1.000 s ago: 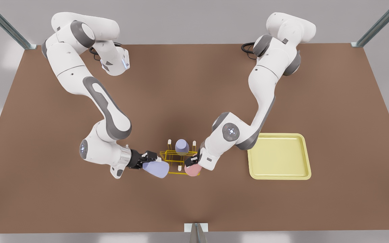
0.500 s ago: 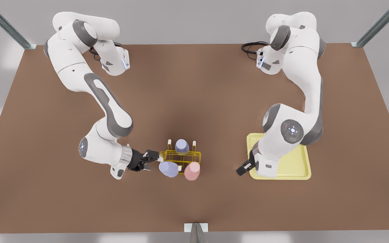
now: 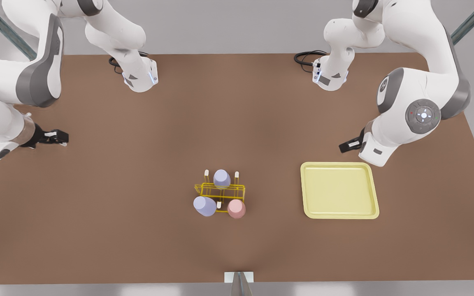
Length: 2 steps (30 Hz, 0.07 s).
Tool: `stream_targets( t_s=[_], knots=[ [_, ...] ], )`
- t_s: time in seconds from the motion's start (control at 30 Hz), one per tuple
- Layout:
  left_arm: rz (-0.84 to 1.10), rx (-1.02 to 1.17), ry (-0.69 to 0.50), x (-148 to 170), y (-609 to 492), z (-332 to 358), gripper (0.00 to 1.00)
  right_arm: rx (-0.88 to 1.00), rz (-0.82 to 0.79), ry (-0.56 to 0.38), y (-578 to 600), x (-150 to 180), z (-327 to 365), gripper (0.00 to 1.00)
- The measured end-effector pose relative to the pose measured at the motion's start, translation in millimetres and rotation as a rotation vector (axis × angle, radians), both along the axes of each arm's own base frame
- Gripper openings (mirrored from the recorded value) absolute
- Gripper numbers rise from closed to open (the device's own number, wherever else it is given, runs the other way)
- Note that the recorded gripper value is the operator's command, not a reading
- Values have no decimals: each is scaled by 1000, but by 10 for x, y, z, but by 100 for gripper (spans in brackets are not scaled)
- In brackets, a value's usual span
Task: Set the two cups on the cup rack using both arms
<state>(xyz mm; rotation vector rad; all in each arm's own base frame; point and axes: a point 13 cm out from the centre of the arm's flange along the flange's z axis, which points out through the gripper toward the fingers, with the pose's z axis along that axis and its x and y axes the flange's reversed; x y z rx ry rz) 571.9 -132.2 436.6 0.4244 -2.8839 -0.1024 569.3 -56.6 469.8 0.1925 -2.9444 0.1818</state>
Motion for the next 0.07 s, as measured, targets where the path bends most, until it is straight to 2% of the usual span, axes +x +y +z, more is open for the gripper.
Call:
stream_targets(
  t_s=[0.07],
  knots=[
    [-39, -18, 27, -54, -27, 4, 100, 20, -21, 34, 25, -172, 13, 100]
  ],
)
